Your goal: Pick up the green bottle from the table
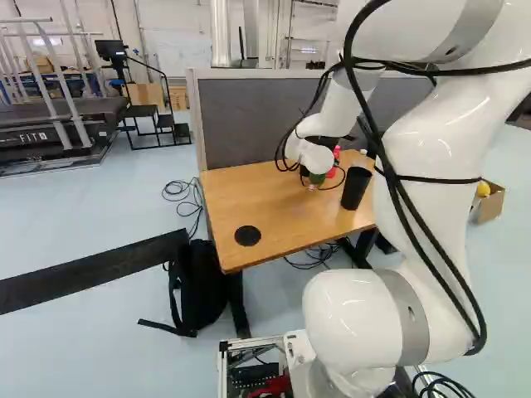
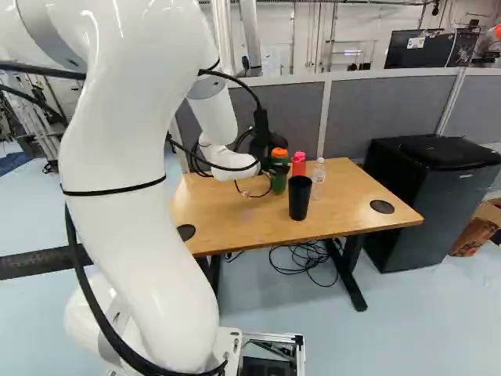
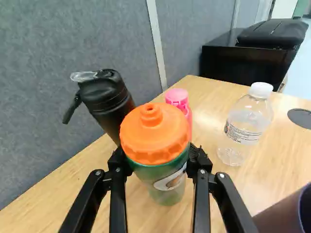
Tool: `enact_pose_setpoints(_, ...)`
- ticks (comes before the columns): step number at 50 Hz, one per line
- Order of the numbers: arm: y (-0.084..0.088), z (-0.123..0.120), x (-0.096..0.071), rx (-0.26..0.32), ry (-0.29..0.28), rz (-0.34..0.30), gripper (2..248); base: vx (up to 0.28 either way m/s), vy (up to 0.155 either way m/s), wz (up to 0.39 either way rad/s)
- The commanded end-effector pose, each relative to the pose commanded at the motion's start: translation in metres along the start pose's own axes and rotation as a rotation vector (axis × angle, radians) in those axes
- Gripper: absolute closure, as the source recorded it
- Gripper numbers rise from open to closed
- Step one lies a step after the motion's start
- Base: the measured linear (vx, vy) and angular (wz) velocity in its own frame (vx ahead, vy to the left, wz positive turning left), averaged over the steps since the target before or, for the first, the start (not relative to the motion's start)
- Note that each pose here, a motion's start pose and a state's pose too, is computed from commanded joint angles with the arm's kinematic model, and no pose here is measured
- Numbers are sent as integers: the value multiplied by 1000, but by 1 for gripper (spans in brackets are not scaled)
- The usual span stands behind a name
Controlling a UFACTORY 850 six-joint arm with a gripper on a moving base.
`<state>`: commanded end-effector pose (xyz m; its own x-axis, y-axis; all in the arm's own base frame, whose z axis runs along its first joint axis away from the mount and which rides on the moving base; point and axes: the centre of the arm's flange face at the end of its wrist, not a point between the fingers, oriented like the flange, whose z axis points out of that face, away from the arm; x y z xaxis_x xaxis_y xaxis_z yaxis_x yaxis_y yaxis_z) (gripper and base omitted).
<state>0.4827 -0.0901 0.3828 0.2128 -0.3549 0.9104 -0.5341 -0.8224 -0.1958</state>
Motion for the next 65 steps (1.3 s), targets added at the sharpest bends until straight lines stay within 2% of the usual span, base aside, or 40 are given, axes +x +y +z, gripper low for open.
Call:
enact_pose_setpoints(49,2,-89,24,80,79,19,231,0,0,0)
enact_pose_setpoints(65,4,-113,19,103,84,16,231,0,0,0)
